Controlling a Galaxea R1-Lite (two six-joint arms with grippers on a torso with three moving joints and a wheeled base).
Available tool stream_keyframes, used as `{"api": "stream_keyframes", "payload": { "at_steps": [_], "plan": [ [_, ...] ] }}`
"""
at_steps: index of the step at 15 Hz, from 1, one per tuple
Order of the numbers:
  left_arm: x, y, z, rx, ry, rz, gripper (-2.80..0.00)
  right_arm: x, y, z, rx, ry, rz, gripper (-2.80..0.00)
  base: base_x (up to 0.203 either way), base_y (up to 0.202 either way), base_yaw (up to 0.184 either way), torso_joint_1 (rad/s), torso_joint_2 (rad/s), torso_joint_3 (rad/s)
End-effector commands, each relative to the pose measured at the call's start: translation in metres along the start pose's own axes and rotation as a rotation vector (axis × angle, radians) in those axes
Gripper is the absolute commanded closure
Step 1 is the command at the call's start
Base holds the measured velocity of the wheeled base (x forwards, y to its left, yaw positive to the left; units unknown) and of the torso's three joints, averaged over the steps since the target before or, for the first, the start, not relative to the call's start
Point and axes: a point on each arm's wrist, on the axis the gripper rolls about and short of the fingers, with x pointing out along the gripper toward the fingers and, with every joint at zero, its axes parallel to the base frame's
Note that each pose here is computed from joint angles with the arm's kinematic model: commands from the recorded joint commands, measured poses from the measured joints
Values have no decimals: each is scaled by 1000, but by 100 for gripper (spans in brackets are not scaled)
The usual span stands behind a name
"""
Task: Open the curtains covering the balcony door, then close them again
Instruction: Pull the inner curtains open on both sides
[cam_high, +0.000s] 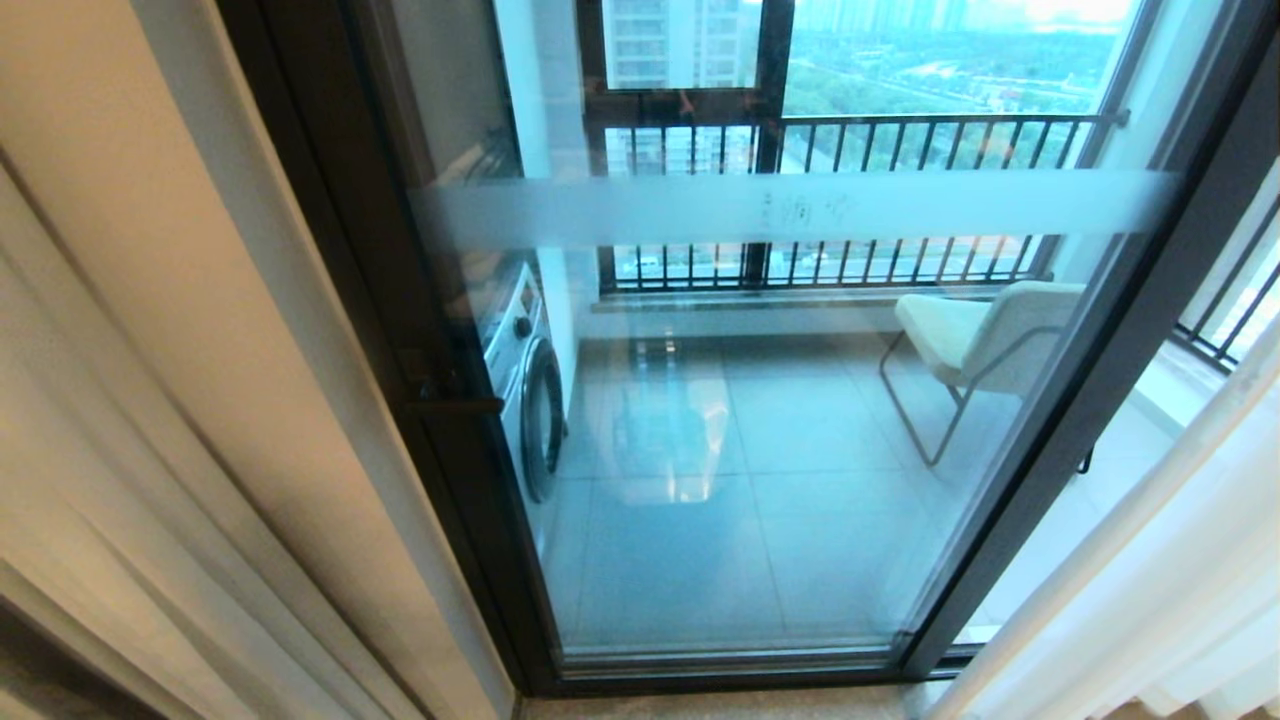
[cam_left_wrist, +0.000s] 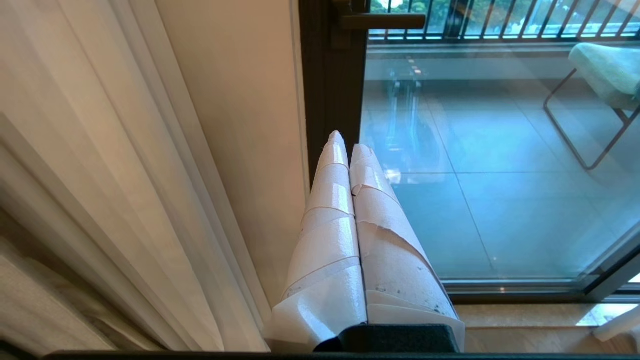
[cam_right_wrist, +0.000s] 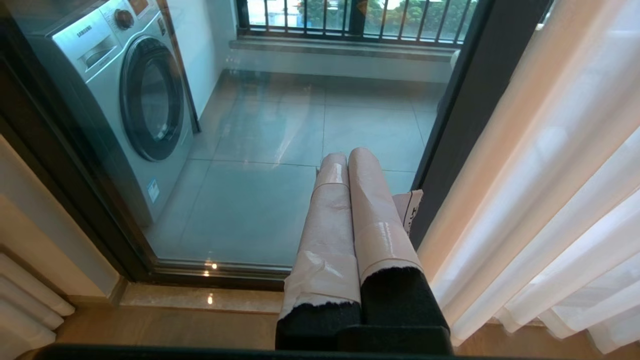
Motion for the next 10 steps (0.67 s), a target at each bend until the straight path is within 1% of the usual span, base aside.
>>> {"api": "stream_keyframes", "payload": {
  "at_steps": [1,3,10],
  "plan": [
    [0,0,0,-1,0,2,0,0,0,0,-1,-1,1,0,0,0,0,0,0,0],
    [0,0,0,-1,0,1,0,0,0,0,-1,-1,1,0,2,-99,-1,2,2,5],
    [0,0,0,-1,0,1,0,0,0,0,-1,-1,1,0,0,-182,-2,3,3,7]
  ]
}}
